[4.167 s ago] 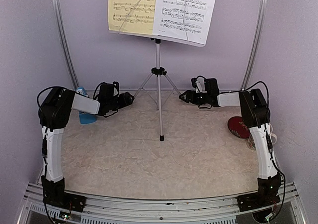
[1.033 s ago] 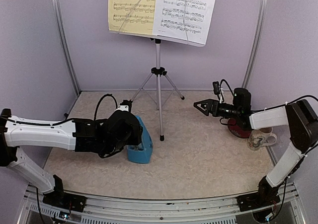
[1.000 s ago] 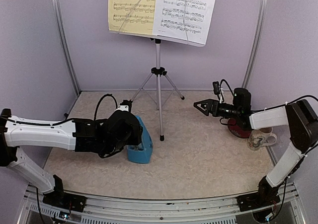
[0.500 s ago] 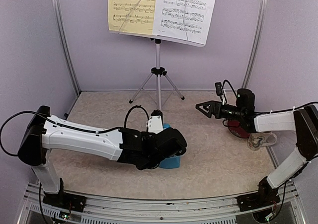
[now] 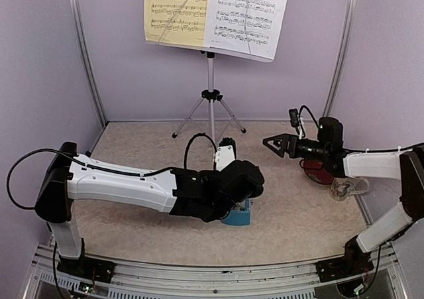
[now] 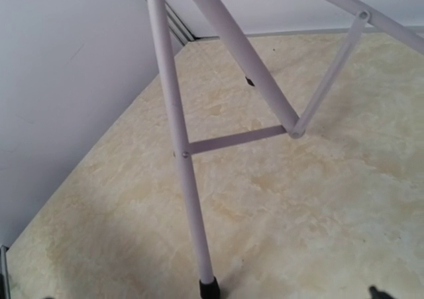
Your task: Set up the instrument practice props
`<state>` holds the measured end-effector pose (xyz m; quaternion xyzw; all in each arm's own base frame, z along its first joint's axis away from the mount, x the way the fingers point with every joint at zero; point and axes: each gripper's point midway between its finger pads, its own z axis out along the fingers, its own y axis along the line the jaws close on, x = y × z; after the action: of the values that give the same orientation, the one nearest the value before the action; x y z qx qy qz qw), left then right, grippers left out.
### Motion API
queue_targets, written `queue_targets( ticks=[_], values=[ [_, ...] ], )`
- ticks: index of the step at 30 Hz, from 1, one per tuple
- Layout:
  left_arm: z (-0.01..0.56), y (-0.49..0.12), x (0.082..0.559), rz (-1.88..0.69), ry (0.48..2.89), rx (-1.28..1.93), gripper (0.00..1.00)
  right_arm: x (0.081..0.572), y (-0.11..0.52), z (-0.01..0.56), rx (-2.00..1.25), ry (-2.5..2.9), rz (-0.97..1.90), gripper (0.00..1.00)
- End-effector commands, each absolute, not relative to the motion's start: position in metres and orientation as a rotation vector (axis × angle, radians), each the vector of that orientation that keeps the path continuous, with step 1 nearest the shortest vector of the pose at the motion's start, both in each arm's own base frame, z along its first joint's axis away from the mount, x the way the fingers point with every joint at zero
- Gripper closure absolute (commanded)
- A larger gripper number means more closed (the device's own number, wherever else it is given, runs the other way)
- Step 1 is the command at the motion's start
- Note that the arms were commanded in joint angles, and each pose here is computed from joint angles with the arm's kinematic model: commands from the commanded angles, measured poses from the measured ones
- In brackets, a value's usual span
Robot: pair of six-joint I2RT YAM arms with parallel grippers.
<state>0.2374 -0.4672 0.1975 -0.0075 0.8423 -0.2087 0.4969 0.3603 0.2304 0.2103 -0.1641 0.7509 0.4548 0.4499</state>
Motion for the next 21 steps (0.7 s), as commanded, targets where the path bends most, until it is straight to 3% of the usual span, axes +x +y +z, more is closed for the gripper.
queue_targets(
  ticks=[1,5,9,14,17,21],
  values=[
    [0.23,-0.49,0.232,-0.691,1.951,0.081,0.02,0.353,0.227,0.215,-0.388,1.882,1.085,0.0],
    [0.253,-0.494,0.212,-0.982,1.834,0.278,0.01,0.358,0.214,0.213,-0.24,1.957,1.015,0.0],
    [0.266,-0.454,0.215,-1.176,1.732,0.341,0.01,0.351,0.214,0.226,-0.185,1.948,0.962,0.0],
    [0.238,-0.378,0.236,-0.998,1.74,0.335,0.02,0.334,0.221,0.242,-0.146,1.928,0.996,0.0],
    [0.194,-0.35,0.249,-0.873,1.852,0.329,0.12,0.324,0.229,0.241,-0.162,1.955,1.025,0.0],
    [0.142,-0.338,0.249,-0.837,1.939,0.372,0.36,0.306,0.243,0.238,-0.18,1.976,1.076,0.0]
  ],
)
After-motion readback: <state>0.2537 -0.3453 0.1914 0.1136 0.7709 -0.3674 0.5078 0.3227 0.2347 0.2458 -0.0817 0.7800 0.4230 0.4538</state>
